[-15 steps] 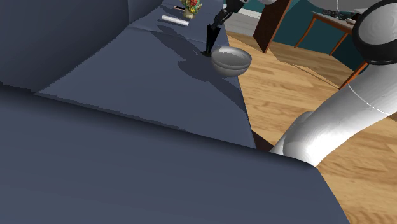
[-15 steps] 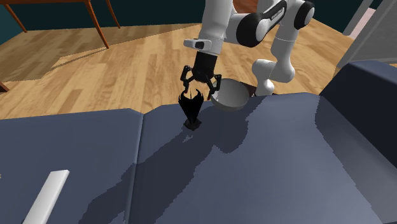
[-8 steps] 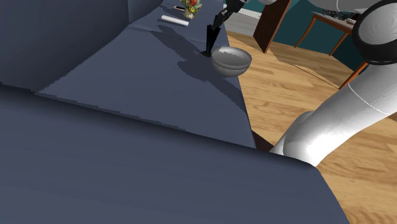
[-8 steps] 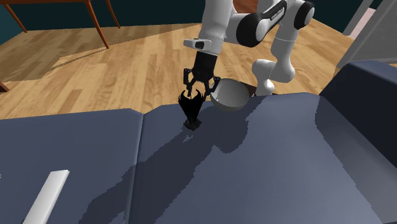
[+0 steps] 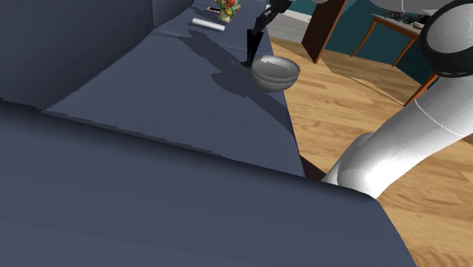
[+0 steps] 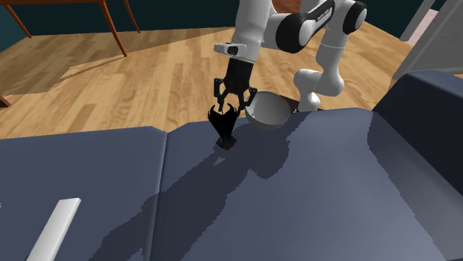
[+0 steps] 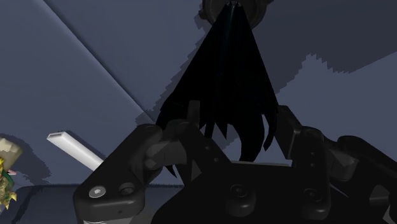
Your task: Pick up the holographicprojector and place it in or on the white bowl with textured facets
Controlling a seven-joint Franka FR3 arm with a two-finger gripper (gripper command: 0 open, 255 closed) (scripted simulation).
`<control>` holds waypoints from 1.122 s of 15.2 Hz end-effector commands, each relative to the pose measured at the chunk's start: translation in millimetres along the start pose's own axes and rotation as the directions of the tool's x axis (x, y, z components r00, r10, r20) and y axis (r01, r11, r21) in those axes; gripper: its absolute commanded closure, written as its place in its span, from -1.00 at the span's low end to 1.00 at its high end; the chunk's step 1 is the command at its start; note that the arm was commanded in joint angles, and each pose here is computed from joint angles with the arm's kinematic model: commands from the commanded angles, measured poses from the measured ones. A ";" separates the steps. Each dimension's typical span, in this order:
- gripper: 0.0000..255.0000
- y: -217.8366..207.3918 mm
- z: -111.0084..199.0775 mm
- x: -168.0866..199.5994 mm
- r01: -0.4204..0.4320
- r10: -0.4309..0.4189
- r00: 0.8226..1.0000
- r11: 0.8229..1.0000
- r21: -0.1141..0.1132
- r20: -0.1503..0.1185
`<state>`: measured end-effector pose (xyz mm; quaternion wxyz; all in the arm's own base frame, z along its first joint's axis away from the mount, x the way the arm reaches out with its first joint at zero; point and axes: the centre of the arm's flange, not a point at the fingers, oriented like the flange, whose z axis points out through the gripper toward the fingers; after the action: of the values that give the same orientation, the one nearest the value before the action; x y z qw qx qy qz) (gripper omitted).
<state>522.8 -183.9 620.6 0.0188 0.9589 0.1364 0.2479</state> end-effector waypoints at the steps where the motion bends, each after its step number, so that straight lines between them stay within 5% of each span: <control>1: 1.00 0.7 -8.6 4.7 0.000 0.000 1.000 1.000 0.000 0.000; 17: 1.00 9.5 -82.6 44.5 0.000 0.000 1.000 1.000 0.000 0.000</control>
<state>522.1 -184.1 708.4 0.0187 0.9590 0.1364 0.2478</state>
